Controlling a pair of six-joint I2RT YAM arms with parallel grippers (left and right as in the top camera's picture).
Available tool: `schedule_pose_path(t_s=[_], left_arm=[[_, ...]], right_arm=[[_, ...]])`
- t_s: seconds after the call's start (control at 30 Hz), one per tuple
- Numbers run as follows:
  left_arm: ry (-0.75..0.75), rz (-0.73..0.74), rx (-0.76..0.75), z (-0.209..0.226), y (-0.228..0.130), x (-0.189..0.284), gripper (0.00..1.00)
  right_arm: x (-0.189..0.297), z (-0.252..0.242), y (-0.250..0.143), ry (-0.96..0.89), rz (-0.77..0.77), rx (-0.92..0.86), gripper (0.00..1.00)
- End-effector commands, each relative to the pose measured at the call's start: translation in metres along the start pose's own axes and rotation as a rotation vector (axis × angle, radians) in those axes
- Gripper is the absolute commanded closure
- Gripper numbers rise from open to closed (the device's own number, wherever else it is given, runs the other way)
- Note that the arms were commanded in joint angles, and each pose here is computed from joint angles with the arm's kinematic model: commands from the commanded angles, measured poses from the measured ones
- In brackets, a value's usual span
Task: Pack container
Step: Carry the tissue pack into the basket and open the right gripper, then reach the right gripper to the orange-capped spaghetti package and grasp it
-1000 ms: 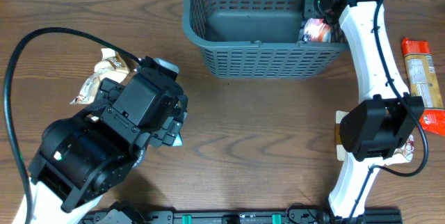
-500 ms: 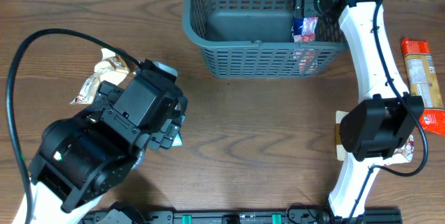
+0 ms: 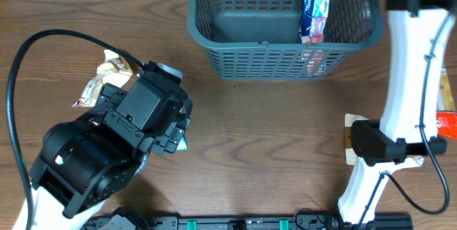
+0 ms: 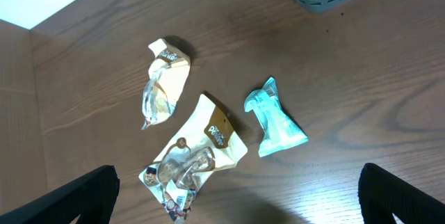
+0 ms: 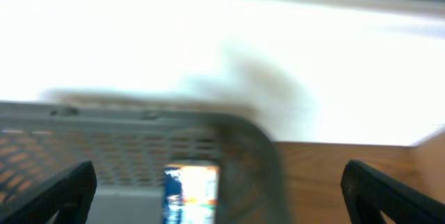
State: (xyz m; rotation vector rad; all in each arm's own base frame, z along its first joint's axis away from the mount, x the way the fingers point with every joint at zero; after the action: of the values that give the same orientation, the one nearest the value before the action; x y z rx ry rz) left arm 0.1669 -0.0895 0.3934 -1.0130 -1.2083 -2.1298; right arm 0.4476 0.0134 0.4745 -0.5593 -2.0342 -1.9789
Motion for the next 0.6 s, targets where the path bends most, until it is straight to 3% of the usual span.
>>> schedule_pose_path(t_s=[0.0, 0.13, 0.27, 0.47, 0.57], left_arm=[[-0.002, 0.009, 0.004, -0.001, 0.0, -0.001, 0.01], [-0.002, 0.009, 0.004, -0.001, 0.0, -0.001, 0.01], [-0.002, 0.008, 0.005, -0.001, 0.0, -0.001, 0.01], [-0.001, 0.008, 0.004, -0.001, 0.0, -0.001, 0.01], [-0.001, 0.008, 0.004, -0.001, 0.0, -0.001, 0.01]], right_arm=[[0.024, -0.039, 0.002, -0.148, 0.015, 0.043, 0.01], [0.03, -0.073, -0.03, -0.153, 0.214, 0.157, 0.01], [0.037, -0.109, -0.057, -0.132, 0.371, 0.139, 0.01], [0.051, -0.159, -0.076, -0.048, 0.425, 0.06, 0.01], [0.059, -0.187, -0.08, -0.106, 0.41, -0.108, 0.01]])
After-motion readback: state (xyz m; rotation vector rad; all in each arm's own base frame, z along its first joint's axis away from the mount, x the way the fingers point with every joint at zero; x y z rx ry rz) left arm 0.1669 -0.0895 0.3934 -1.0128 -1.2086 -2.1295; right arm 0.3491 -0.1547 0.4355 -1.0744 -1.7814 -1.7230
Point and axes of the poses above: each gripper's point midway between its finger pads, its own x axis back along the fingers, its own z axis along the line the jaws close on, y = z × x, the point moved 8 cm from there along x, back along the fingers, and after that the axes turned 3 degrees about -x, right-handed, at the moved point
